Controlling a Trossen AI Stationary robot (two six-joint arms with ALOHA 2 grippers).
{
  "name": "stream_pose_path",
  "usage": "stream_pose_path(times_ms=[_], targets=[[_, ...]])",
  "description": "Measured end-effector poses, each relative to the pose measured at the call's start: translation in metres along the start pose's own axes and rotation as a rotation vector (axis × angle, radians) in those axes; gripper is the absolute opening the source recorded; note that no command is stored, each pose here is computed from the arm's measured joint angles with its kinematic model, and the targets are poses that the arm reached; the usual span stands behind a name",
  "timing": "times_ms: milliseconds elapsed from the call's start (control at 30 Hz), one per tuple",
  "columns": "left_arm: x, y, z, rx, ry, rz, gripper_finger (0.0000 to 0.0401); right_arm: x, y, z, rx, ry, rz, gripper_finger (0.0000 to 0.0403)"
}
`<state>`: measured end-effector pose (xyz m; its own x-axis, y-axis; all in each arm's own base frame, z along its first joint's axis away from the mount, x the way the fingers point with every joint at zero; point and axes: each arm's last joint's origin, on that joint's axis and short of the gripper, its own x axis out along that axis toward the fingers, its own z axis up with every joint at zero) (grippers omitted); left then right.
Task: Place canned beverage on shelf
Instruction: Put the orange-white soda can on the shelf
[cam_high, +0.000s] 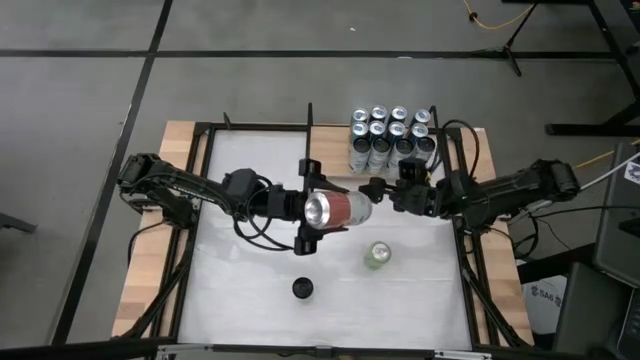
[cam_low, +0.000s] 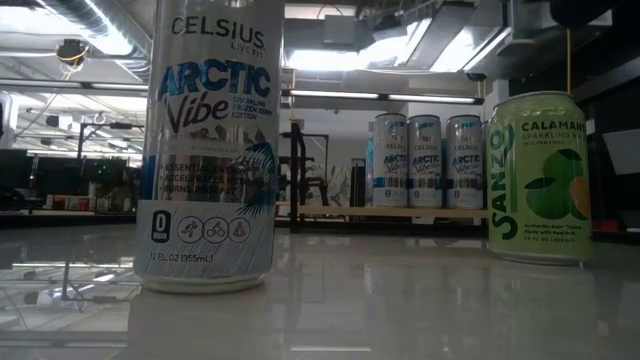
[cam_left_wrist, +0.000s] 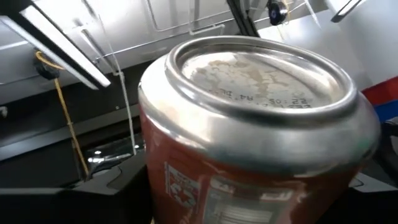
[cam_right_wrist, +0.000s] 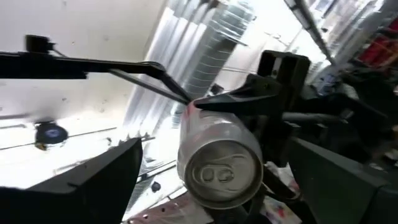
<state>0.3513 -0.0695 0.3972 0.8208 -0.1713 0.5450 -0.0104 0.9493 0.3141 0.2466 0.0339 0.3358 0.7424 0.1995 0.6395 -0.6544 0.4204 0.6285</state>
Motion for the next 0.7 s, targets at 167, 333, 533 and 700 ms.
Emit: stream_pose_path(times_ms=[167, 333, 533, 700], targets=[[0.000, 0.000, 0.000, 0.000, -0.008, -0.014, 0.0277, 0.001, -0.010, -0.005, 0.002, -0.001, -0.019, 0.0388], [0.000, 0.000, 0.000, 0.001, -0.008, -0.014, 0.0277, 0.001, -0.017, -0.009, 0.005, -0.001, -0.049, 0.0388], [0.000, -0.001, -0.001, 0.020, 0.006, -0.019, 0.0277, 0.001, -0.016, -0.009, 0.004, 0.003, -0.038, 0.0388], [0.000, 0.002, -0.004, 0.030, 0.018, -0.038, 0.0277, 0.001, -0.016, -0.009, 0.004, 0.002, -0.036, 0.0388]])
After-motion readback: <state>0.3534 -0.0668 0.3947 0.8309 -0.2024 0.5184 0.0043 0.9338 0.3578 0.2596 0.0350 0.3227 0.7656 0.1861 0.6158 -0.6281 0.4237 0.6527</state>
